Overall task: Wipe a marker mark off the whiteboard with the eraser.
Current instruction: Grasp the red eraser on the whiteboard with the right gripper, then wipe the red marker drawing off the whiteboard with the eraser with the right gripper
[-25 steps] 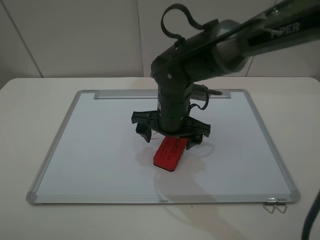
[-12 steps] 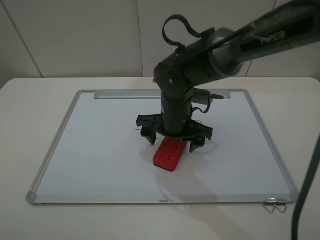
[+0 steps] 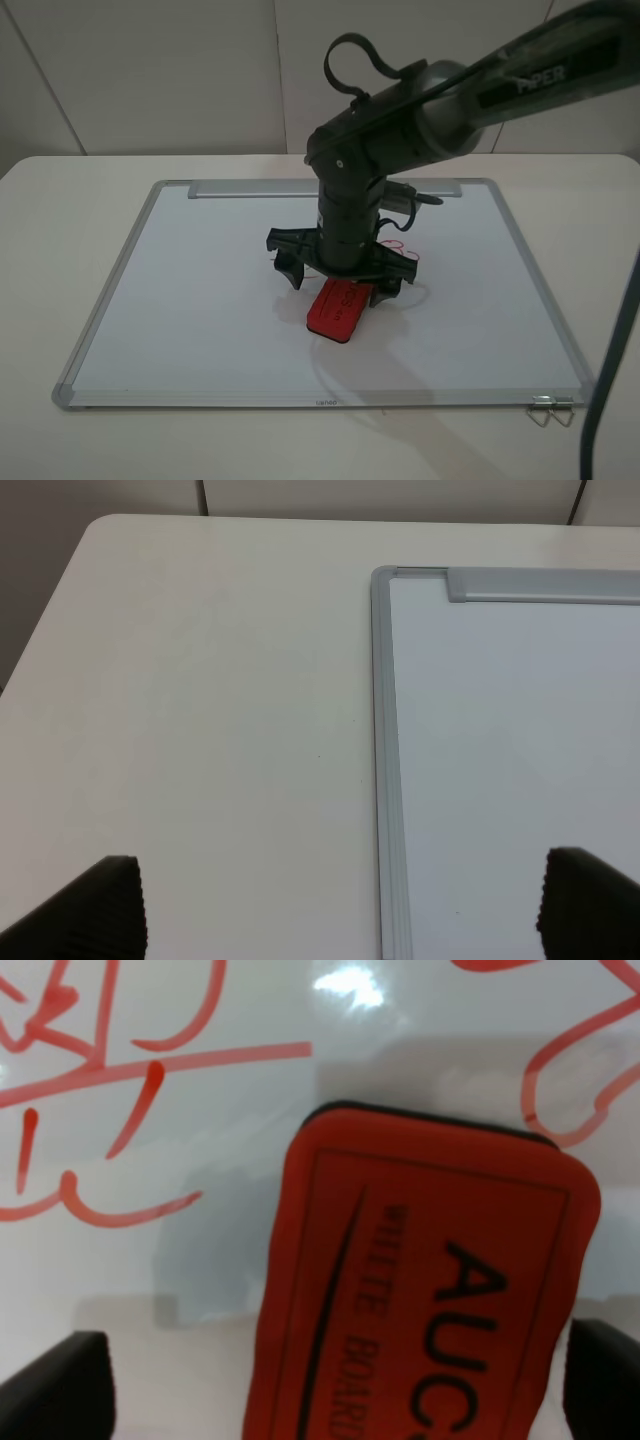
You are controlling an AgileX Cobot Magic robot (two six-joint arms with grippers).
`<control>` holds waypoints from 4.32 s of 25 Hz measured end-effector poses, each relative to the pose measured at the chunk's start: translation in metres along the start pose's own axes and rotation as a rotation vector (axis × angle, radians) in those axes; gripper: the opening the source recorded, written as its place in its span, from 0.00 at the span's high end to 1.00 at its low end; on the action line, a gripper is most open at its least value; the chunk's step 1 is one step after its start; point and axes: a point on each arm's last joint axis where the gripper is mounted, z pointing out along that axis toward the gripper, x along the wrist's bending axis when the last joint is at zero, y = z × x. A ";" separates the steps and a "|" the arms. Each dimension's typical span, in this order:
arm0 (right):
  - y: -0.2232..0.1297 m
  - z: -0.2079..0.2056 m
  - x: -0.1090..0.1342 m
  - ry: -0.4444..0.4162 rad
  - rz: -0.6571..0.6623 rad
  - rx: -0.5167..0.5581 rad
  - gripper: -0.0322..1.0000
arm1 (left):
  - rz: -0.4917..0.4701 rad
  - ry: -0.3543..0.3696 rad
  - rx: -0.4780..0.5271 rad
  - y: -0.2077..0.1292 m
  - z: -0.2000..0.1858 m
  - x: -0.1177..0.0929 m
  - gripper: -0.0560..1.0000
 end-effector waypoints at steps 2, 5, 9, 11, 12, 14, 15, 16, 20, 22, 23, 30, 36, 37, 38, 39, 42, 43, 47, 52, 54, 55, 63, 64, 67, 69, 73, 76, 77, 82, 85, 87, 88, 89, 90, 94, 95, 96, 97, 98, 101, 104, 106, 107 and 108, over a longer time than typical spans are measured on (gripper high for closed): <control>0.000 0.000 0.000 -0.003 0.000 0.002 0.19 | 0.000 0.000 0.000 0.000 0.000 0.000 0.21; -0.001 0.000 -0.001 -0.013 0.000 0.006 0.19 | 0.000 0.000 0.000 0.000 0.000 0.000 0.21; -0.001 0.000 -0.002 -0.020 -0.002 0.008 0.22 | 0.000 0.000 0.000 0.000 0.000 0.000 0.21; 0.000 0.000 -0.002 -0.022 -0.005 0.004 0.28 | 0.000 0.000 0.000 0.000 0.000 0.000 0.21; 0.000 0.000 -0.002 -0.023 -0.009 0.001 0.32 | 0.000 0.000 0.000 0.000 0.000 0.000 0.21; 0.000 0.001 -0.003 -0.034 -0.015 0.000 0.40 | 0.000 0.000 0.000 0.000 0.000 0.000 0.21; 0.000 0.003 -0.003 -0.042 -0.019 0.000 0.45 | 0.000 0.000 0.000 0.000 0.000 0.000 0.21; 0.000 0.004 -0.004 -0.048 -0.020 0.002 0.48 | 0.000 0.000 0.000 0.000 0.000 0.000 0.21; 0.000 0.007 -0.004 -0.068 -0.022 0.010 0.48 | 0.000 0.000 0.000 0.000 0.000 0.000 0.21; 0.000 0.007 -0.004 -0.071 -0.021 0.011 0.48 | 0.000 0.000 0.000 0.000 0.000 0.000 0.21; 0.000 0.007 -0.003 -0.072 -0.021 0.012 0.48 | 0.000 0.000 0.000 0.000 0.000 0.000 0.21; 0.000 0.007 -0.004 -0.074 -0.056 0.014 0.48 | 0.000 0.000 0.000 0.000 0.000 0.000 0.21; 0.005 -0.008 0.000 -0.106 -0.448 0.048 0.48 | 0.000 0.000 0.000 0.000 0.000 0.000 0.21; 0.007 -0.013 0.002 -0.106 -0.531 0.052 0.48 | 0.000 0.000 0.000 0.000 0.000 0.000 0.21; 0.009 -0.017 0.004 -0.106 -0.605 0.055 0.48 | 0.000 0.000 0.000 0.000 0.000 0.000 0.21; 0.012 -0.022 0.007 -0.104 -0.659 0.055 0.48 | 0.000 0.000 0.000 0.000 0.000 0.000 0.21; 0.017 -0.034 0.013 -0.095 -0.826 0.060 0.48 | 0.000 0.000 0.000 0.000 0.000 0.000 0.21; 0.018 -0.038 0.016 -0.085 -0.865 0.058 0.48 | 0.000 0.000 0.000 0.000 0.000 0.000 0.21; 0.023 -0.047 0.034 -0.047 -1.056 0.021 0.48 | 0.000 0.000 0.000 0.000 0.000 0.000 0.21; 0.023 -0.027 0.062 -0.070 -1.102 0.054 0.48 | 0.000 0.000 0.000 0.000 0.000 0.000 0.21; 0.023 -0.020 0.073 -0.074 -1.111 0.058 0.48 | 0.000 0.000 0.000 0.000 0.000 0.000 0.21; 0.021 -0.016 0.077 -0.080 -1.115 0.069 0.48 | 0.000 0.000 0.000 0.000 0.000 0.000 0.21; 0.011 0.001 0.101 -0.067 -1.146 0.057 0.48 | 0.000 0.000 0.000 0.000 0.000 0.000 0.21; 0.010 0.004 0.101 -0.069 -1.148 0.062 0.48 | 0.000 0.000 0.000 0.000 0.000 0.000 0.21; 0.010 0.009 0.102 -0.069 -1.148 0.065 0.48 | 0.000 0.000 0.000 0.000 0.000 0.000 0.21; 0.012 0.010 0.101 -0.070 -1.144 0.067 0.48 | 0.000 0.000 0.000 0.000 0.000 0.000 0.21; 0.017 0.015 0.099 -0.057 -1.119 0.085 0.48 | 0.000 0.000 0.000 0.000 0.000 0.000 0.21; 0.024 0.017 0.096 -0.038 -1.092 0.088 0.48 | 0.000 0.000 0.000 0.000 0.000 0.000 0.21; 0.029 0.017 0.094 -0.035 -1.081 0.083 0.48 | 0.000 0.000 0.000 0.000 0.000 0.000 0.21; 0.063 0.023 0.078 -0.058 -1.029 0.037 0.48 | 0.000 0.000 0.000 0.000 0.000 0.000 0.21; 0.087 0.026 0.062 -0.083 -0.991 0.011 0.48 | 0.000 0.000 0.000 0.000 0.000 0.000 0.21; 0.101 0.028 0.053 -0.096 -0.970 -0.004 0.48 | 0.000 0.000 0.000 0.000 0.000 0.000 0.21; 0.108 0.029 0.049 -0.098 -0.956 -0.011 0.48 | 0.000 0.000 0.000 0.000 0.000 0.000 0.21; 0.113 0.030 0.045 -0.097 -0.945 -0.018 0.48 | 0.000 0.000 0.000 0.000 0.000 0.000 0.21; 0.118 0.030 0.041 -0.096 -0.932 -0.022 0.48 | 0.000 0.000 0.000 0.000 0.000 0.000 0.21; 0.127 0.031 0.035 -0.086 -0.904 -0.025 0.48 | 0.000 0.000 0.000 0.000 0.000 0.000 0.21; 0.127 0.032 0.035 -0.086 -0.904 -0.024 0.48 | 0.000 0.000 0.000 0.000 0.000 0.000 0.21; 0.126 0.032 0.035 -0.083 -0.902 -0.024 0.48 | 0.000 0.000 0.000 0.000 0.000 0.000 0.21; 0.126 0.032 0.035 -0.081 -0.901 -0.023 0.48 | 0.000 0.000 0.000 0.000 0.000 0.000 0.21; 0.126 0.032 0.035 -0.079 -0.900 -0.023 0.48 | 0.000 0.000 0.000 0.000 0.000 0.000 0.21; 0.124 0.032 0.037 -0.073 -0.902 -0.020 0.48 | 0.000 0.000 0.000 0.000 0.000 0.000 0.21; 0.119 0.031 0.041 -0.077 -0.916 -0.015 0.49 | 0.000 0.000 0.000 0.000 0.000 0.000 0.21; 0.111 0.030 0.046 -0.074 -0.931 -0.004 0.49 | 0.000 0.000 0.000 0.000 0.000 0.000 0.21; 0.105 0.030 0.050 -0.067 -0.938 0.007 0.49 | 0.000 0.000 0.000 0.000 0.000 0.000 0.21; 0.100 0.029 0.054 -0.059 -0.945 0.014 0.49 | 0.000 0.000 0.000 0.000 0.000 0.000 0.21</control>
